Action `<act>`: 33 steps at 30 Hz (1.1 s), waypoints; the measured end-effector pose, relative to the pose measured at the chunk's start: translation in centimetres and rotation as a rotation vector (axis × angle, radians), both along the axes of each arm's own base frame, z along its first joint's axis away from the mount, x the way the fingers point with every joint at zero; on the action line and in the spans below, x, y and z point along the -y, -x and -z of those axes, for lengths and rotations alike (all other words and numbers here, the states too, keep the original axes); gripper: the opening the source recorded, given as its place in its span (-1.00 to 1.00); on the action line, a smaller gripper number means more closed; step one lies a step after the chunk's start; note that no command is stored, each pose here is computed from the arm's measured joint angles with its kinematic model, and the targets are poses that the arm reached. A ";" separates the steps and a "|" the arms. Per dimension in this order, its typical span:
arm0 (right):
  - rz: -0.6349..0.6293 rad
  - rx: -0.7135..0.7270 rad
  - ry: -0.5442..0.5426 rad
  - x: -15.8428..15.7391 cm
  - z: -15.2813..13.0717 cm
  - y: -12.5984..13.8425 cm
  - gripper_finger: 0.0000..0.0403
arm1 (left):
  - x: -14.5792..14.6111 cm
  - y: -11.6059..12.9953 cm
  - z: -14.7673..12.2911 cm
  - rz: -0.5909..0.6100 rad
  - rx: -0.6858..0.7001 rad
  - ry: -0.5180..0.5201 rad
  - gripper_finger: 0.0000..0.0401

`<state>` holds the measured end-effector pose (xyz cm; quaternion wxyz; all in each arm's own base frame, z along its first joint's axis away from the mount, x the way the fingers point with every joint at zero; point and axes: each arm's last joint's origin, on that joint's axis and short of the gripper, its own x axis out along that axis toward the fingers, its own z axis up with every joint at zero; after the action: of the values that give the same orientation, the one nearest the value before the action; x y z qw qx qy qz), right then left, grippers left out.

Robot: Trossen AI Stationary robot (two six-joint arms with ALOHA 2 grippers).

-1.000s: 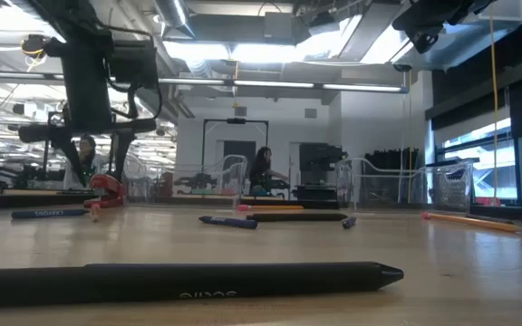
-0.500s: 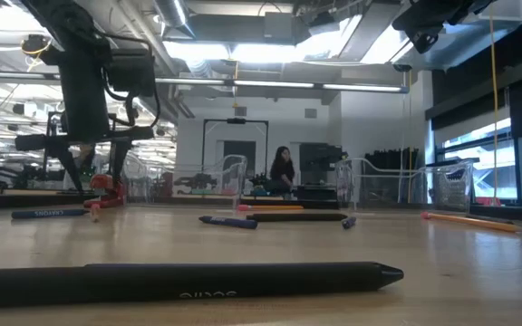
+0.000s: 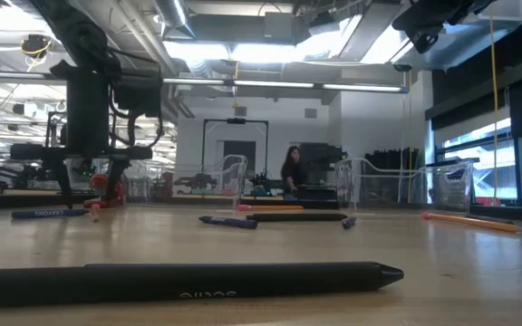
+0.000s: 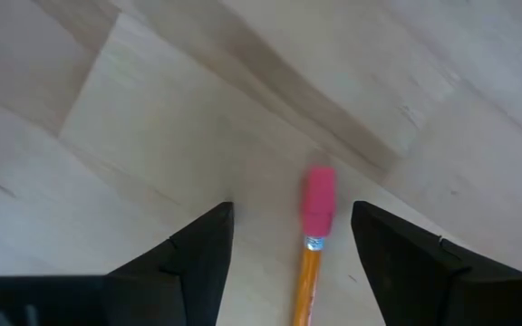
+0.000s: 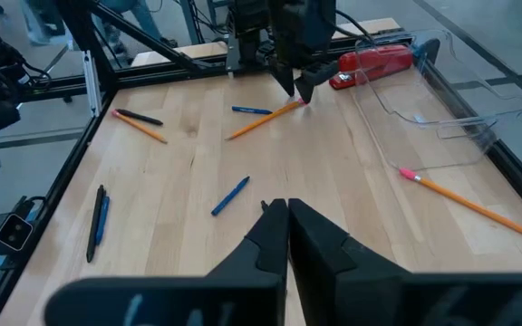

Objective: Sort crayons/erasers/pens/pencils in bins
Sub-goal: Put the yellow pencil into the top left transparent bin

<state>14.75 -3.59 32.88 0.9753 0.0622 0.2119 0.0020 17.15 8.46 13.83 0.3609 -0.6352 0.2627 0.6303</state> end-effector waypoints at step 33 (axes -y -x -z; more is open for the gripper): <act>0.000 0.000 0.000 0.0 0.0 0.0 -0.93 | 0.2 -0.1 0.1 0.020 -0.009 0.000 0.09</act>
<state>14.75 -3.59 32.88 0.9753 0.0622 0.2119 0.0020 17.25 8.22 13.77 0.3660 -0.6298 0.2705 0.6294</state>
